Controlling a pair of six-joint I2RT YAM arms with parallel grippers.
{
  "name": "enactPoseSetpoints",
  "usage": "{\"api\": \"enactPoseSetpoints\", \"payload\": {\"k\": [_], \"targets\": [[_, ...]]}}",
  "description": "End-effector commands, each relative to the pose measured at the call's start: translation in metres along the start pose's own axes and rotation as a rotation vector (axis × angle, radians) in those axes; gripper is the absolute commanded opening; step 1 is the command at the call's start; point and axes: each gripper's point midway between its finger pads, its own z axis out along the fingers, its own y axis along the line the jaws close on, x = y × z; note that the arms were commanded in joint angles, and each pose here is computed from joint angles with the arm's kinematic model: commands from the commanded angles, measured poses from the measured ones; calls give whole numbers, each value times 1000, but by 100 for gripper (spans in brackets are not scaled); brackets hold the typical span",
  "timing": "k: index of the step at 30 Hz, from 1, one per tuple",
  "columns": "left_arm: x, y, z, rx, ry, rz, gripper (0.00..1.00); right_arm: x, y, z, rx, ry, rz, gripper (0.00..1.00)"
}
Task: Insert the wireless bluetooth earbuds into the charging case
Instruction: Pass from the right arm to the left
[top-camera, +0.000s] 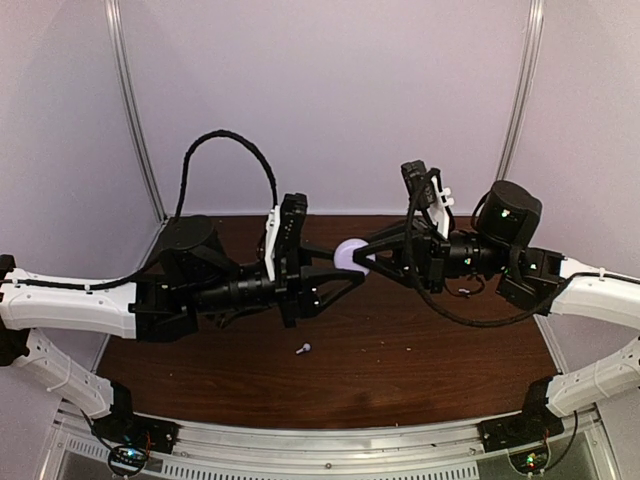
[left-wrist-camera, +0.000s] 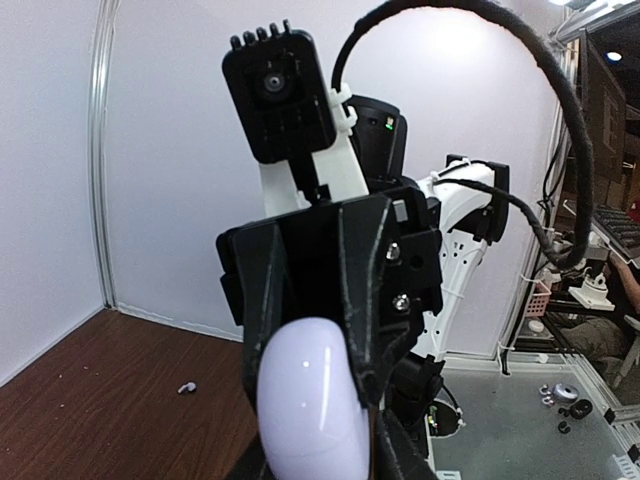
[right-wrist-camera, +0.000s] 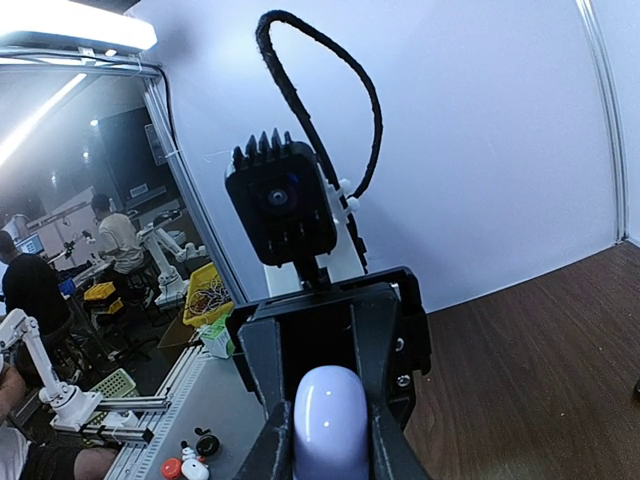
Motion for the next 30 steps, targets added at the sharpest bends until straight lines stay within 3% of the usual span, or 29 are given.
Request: {"api": "enactPoseSetpoints", "payload": {"k": [1,30], "targets": [[-27,-1,0,1,-91,-1,29,-3,3,0,2,-24,-19,12],[-35,12,-1,-16,-124,-64,33,4,4,2,4,-18,-23,12]]}}
